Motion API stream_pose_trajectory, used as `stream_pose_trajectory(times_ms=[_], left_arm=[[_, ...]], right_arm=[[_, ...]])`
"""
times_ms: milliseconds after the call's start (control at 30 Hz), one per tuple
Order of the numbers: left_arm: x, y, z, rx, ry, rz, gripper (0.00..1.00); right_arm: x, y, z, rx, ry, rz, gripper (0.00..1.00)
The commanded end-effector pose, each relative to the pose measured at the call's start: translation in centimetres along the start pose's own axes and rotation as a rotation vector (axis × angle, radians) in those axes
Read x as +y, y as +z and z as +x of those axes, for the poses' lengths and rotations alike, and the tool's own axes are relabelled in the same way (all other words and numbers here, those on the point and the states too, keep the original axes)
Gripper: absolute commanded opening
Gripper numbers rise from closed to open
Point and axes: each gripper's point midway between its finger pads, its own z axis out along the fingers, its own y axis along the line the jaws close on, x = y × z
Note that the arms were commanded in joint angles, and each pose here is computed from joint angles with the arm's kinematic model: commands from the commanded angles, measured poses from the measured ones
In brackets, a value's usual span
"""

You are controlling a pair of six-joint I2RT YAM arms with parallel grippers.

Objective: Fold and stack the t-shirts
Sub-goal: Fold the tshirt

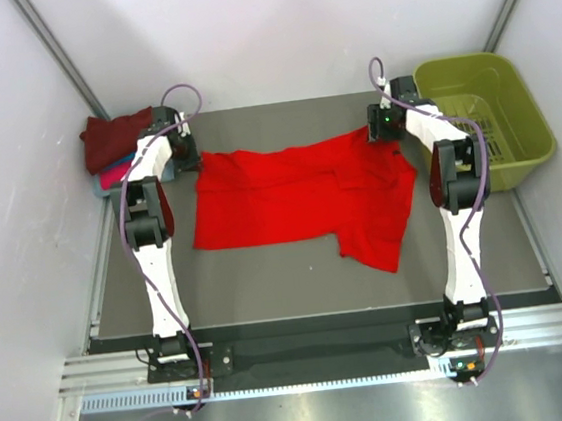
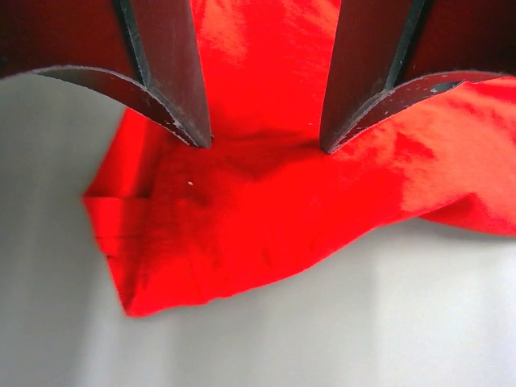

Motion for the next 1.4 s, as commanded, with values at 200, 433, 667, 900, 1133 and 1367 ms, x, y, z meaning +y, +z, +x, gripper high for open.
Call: stream_pose_trajectory(times_ms=[200, 433, 667, 900, 1133, 1367], left_arm=[[3.4, -3.8, -0.8, -0.044, 0.002, -0.139, 0.38], [-1.7, -9.0, -5.4, -0.210, 0.015, 0.022, 0.42], [-5.2, -4.3, -2.4, -0.093, 0.013, 0.158, 0.42], [-5.2, -0.5, -0.5, -0.032, 0.008, 0.169, 0.42], [-3.4, 1.8, -0.3, -0.026, -0.014, 0.096, 0.43], [-2.2, 4.7, -1.6, -0.068, 0.019, 0.048, 0.44]], right_arm=[[-2.6, -0.7, -0.2, -0.006, -0.024, 0.060, 0.61], [-1.0, -2.4, -1.5, -0.044, -0.052, 0.041, 0.65], [-0.5, -2.7, -1.0, -0.035, -0.059, 0.037, 0.66], [-0.3, -2.4, -0.5, -0.022, -0.041, 0.025, 0.66], [-0.7, -1.3, 0.5, 0.007, 0.002, 0.030, 0.66], [-1.2, 0.5, -2.0, -0.051, 0.002, 0.045, 0.66]])
